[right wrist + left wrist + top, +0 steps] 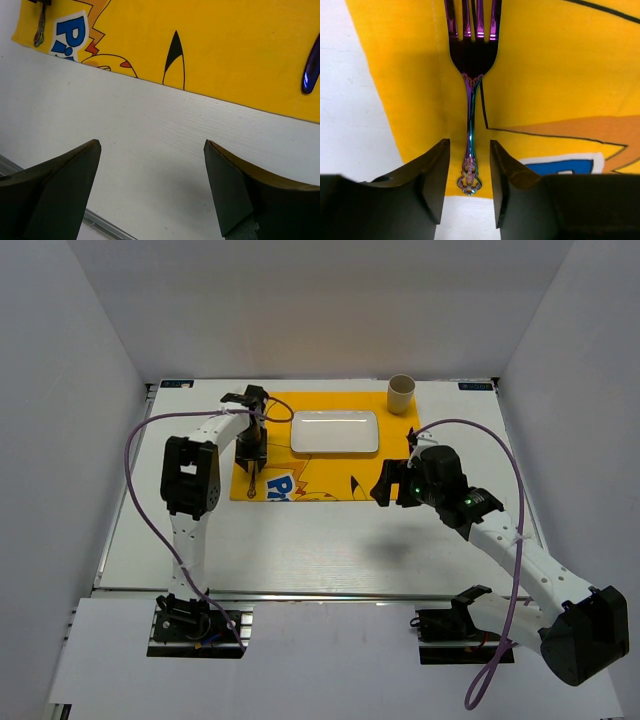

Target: Set the dinner table for one person

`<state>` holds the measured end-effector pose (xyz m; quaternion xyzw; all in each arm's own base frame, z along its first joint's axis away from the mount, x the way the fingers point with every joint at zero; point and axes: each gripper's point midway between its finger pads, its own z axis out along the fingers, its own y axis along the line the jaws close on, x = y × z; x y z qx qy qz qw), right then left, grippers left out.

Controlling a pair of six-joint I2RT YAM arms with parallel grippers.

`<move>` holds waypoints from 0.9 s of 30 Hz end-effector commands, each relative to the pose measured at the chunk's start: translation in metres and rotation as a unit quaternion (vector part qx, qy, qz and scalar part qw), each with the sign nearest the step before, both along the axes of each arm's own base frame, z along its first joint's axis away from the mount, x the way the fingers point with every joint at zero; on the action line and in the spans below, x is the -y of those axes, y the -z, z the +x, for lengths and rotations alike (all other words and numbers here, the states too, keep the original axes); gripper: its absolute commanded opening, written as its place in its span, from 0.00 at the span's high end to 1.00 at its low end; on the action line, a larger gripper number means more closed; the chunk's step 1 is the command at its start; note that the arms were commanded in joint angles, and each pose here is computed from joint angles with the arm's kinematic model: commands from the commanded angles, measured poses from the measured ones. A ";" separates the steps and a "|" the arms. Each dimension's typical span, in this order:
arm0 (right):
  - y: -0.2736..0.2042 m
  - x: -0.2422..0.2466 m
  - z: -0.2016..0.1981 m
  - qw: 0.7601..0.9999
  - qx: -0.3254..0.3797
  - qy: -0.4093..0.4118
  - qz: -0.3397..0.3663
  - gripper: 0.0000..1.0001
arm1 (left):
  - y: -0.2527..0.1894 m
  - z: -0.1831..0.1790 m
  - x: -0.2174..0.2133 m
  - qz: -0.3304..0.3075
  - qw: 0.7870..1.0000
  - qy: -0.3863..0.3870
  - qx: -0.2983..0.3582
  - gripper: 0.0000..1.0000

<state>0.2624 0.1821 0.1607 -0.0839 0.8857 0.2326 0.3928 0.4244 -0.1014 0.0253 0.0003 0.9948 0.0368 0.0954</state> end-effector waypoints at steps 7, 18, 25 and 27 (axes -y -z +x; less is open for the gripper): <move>-0.047 0.032 0.006 0.996 0.041 0.056 -0.051 0.11 | -0.119 0.003 -0.003 -0.025 0.988 -0.030 0.152 0.02; -0.109 0.089 -0.021 0.981 0.050 0.142 -0.119 0.11 | -0.222 -0.072 -0.062 0.010 0.947 -0.100 0.304 0.02; -0.128 0.114 -0.035 0.972 0.050 0.164 -0.159 0.11 | -0.225 -0.141 -0.064 -0.055 0.931 -0.110 0.343 0.02; -0.128 0.123 -0.042 0.968 0.047 0.172 -0.175 0.11 | -0.228 -0.161 -0.069 -0.053 0.930 -0.118 0.344 0.02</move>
